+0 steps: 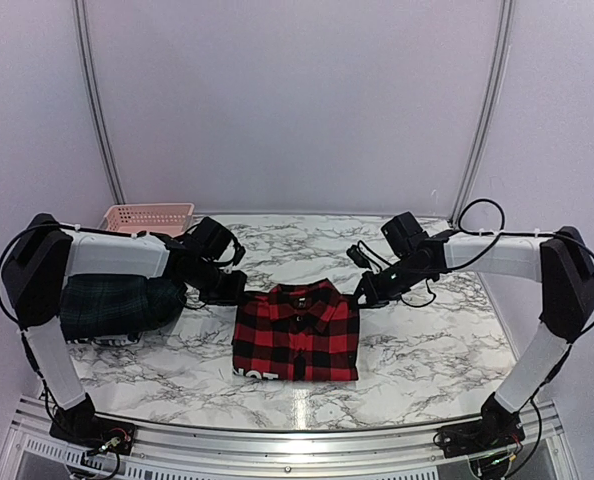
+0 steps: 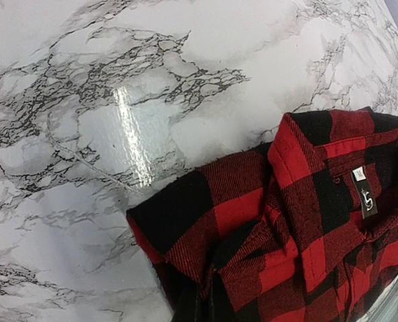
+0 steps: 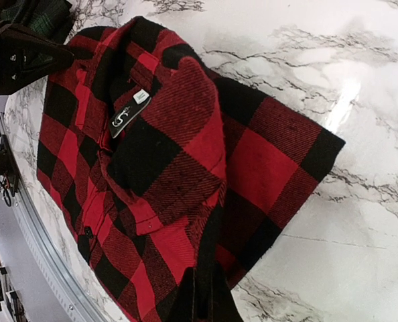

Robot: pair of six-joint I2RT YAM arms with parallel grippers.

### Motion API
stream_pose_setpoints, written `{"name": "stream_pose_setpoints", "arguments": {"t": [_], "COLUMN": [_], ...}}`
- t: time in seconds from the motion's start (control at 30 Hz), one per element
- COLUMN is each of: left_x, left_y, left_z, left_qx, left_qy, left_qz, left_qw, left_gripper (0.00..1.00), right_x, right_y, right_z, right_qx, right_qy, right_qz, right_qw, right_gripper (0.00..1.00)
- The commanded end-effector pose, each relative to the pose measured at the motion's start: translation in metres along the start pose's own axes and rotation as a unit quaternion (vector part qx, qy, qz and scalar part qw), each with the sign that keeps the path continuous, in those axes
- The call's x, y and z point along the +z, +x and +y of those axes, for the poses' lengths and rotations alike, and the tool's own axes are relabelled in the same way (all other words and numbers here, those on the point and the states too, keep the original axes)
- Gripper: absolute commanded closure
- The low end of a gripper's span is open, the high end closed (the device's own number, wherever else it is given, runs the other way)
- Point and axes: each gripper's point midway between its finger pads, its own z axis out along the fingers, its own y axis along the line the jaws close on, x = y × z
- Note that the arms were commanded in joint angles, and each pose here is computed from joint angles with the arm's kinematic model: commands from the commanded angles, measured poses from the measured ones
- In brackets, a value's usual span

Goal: Fold and stack the mixed laundry pile
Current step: Smooth out the square-folded T-shirt at the center of the board.

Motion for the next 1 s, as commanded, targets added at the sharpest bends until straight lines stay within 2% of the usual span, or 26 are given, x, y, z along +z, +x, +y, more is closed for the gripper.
{"name": "stream_pose_setpoints", "arguments": {"t": [0.0, 0.13, 0.33, 0.47, 0.6, 0.7, 0.83, 0.97], "left_x": [0.004, 0.017, 0.017, 0.003, -0.002, -0.002, 0.005, 0.011], "left_y": [-0.002, 0.004, 0.004, -0.002, -0.003, -0.002, 0.002, 0.003], "left_z": [0.011, 0.026, 0.027, 0.021, 0.015, 0.014, 0.014, 0.015], "left_qx": [-0.006, -0.027, -0.032, -0.026, -0.022, -0.022, -0.022, -0.023], "left_qy": [-0.017, -0.029, -0.027, -0.02, -0.007, -0.004, 0.001, -0.001], "left_qz": [0.0, 0.012, 0.01, -0.006, -0.006, -0.003, 0.008, 0.013], "left_qw": [1.0, 0.999, 0.999, 0.999, 1.0, 1.0, 1.0, 1.0], "left_gripper": [0.96, 0.82, 0.72, 0.63, 0.63, 0.67, 0.74, 0.75], "right_x": [0.012, 0.031, 0.045, 0.035, 0.028, 0.023, 0.025, 0.032], "right_y": [-0.019, -0.021, -0.014, -0.013, -0.01, -0.012, -0.012, -0.012], "right_z": [-0.01, -0.031, -0.037, -0.036, -0.037, -0.036, -0.036, -0.034], "right_qx": [-0.019, -0.012, 0.005, 0.007, 0.012, 0.014, 0.018, 0.022], "right_qy": [0.011, 0.038, 0.037, 0.049, 0.059, 0.061, 0.056, 0.041], "right_qz": [-0.017, -0.006, 0.02, 0.016, 0.019, 0.012, 0.014, 0.019], "right_qw": [1.0, 0.999, 0.999, 0.999, 0.998, 0.998, 0.998, 0.999], "right_gripper": [1.0, 1.0, 1.0, 0.83, 0.81, 0.82, 0.86, 0.91]}}
